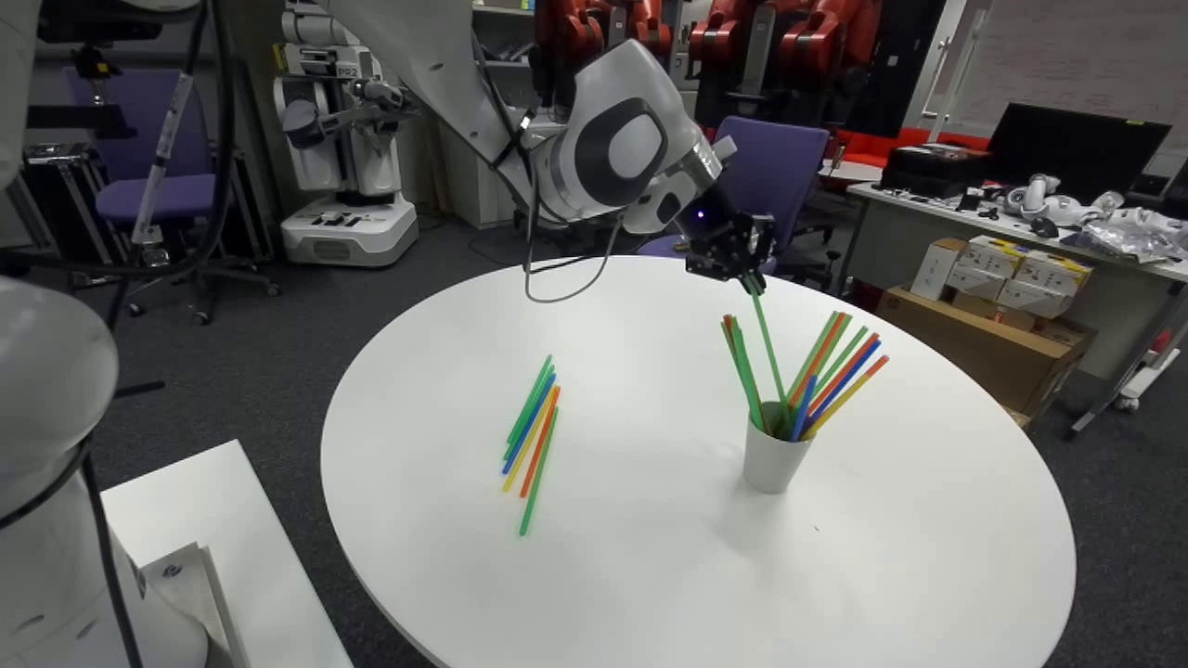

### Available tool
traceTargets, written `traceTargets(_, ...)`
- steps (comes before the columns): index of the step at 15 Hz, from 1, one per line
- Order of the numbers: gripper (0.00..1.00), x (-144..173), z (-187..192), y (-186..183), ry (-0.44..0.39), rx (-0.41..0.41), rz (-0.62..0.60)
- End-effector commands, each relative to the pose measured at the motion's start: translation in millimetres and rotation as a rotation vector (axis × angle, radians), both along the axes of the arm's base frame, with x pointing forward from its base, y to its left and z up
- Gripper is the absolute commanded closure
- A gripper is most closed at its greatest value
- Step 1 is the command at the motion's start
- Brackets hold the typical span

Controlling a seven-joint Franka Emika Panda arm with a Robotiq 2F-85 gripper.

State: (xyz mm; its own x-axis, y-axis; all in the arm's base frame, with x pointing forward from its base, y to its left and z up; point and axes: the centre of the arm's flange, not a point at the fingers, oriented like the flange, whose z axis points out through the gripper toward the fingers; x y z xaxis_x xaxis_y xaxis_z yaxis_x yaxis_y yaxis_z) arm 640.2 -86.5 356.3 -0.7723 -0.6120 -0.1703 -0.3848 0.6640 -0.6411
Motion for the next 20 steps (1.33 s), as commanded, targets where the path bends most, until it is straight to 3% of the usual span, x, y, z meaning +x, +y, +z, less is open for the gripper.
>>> traceTargets(1,1.00,-13,42,13,-0.020,0.025,0.025)
traceTargets(20,1.00,-18,128,55,0.013,0.180,0.116)
